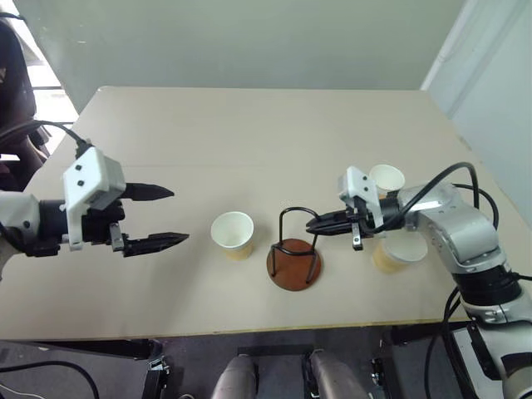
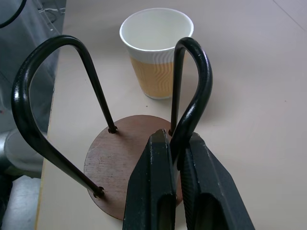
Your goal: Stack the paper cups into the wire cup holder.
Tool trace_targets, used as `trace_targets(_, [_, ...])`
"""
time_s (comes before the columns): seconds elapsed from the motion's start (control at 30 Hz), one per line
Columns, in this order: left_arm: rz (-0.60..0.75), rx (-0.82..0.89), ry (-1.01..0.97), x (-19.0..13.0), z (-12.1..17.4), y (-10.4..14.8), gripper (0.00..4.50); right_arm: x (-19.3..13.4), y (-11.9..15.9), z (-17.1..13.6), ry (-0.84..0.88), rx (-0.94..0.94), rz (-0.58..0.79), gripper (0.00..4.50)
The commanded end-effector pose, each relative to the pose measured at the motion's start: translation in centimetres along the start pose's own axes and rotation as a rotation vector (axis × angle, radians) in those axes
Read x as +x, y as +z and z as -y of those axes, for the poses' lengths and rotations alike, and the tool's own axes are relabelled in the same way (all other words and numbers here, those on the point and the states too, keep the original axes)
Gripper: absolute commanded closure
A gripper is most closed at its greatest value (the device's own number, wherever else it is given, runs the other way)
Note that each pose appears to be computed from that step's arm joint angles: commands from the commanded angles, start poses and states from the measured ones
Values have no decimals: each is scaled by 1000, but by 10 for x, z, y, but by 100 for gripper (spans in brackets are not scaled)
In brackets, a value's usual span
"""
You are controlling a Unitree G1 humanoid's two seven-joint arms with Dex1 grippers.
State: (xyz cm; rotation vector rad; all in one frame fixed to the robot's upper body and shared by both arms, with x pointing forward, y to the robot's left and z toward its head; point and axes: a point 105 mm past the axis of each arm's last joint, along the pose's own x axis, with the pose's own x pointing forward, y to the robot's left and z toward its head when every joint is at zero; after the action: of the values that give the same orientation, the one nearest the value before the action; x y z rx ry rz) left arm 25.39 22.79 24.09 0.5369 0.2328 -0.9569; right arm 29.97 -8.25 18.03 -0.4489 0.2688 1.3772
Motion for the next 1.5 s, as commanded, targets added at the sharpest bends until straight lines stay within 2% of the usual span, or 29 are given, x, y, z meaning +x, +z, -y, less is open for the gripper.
trace_targets(0.03, [0,41,13,-4,-1,8,0,-2,8,0,-31,-25,11,445])
trace_targets(0.37, [-2,42,9,-4,0,8,0,6,8,-4,-109,46,4,445])
trace_targets(0.6, [-3,46,0,-2,0,8,0,13,8,-9,-189,177,19,445])
trace_targets(0.9, [-11,48,-23,1,-1,6,0,7,-6,-13,-355,329,-63,445])
trace_targets(1.17, [-2,61,-46,5,-5,8,0,3,-11,-8,-503,335,-91,445])
trace_targets(1.5, [0,71,-50,6,-8,9,0,-1,3,-7,-466,281,-66,445])
